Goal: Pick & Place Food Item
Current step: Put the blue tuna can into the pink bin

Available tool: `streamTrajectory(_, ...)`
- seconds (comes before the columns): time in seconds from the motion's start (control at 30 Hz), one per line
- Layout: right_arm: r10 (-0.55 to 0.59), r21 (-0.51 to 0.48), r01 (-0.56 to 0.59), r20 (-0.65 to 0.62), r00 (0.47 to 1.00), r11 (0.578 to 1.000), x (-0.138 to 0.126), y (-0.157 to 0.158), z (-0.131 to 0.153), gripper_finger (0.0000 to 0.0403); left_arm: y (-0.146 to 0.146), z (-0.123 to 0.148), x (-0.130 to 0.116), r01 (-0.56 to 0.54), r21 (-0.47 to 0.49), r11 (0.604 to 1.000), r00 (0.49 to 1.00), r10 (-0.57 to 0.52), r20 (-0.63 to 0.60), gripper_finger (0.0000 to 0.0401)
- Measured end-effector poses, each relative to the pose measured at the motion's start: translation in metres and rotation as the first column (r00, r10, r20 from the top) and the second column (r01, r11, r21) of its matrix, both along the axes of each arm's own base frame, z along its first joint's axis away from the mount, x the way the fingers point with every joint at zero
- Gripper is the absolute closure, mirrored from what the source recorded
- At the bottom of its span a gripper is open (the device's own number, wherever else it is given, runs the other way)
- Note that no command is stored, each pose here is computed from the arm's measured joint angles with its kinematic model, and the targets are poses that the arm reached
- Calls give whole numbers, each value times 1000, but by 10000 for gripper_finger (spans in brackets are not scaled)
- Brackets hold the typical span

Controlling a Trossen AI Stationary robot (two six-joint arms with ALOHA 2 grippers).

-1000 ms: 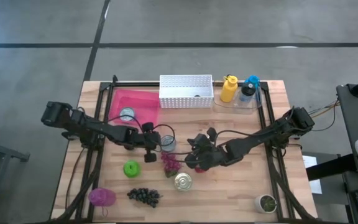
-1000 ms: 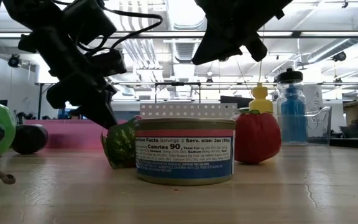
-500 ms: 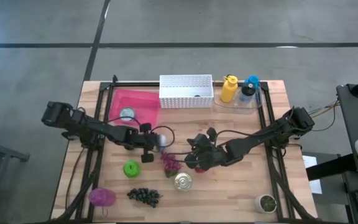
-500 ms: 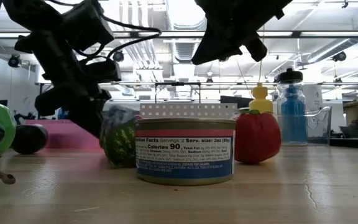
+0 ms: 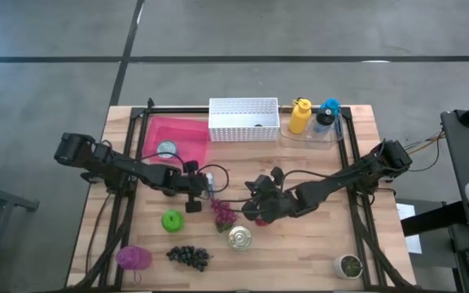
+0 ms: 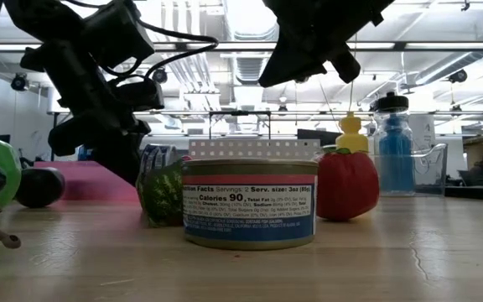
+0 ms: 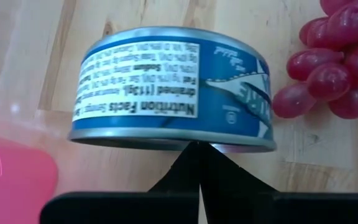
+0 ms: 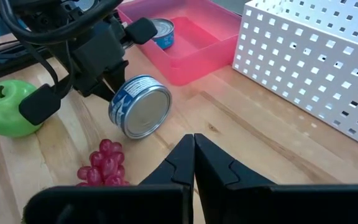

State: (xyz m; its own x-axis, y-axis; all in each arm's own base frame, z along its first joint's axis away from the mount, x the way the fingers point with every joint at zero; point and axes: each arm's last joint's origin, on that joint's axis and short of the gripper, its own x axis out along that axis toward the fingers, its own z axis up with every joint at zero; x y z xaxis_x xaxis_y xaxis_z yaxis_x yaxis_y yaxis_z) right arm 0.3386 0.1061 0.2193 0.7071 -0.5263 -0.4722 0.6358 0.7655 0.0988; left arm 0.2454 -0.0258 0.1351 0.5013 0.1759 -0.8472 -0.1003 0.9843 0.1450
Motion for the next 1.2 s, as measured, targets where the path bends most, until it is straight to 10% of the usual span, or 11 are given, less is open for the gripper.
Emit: streamTrajectory(1.2, 1, -3, -1, -3, 1000, 1000, 0, 0, 0, 394, 2, 11, -11, -70, -22, 997, 996, 69, -59, 399)
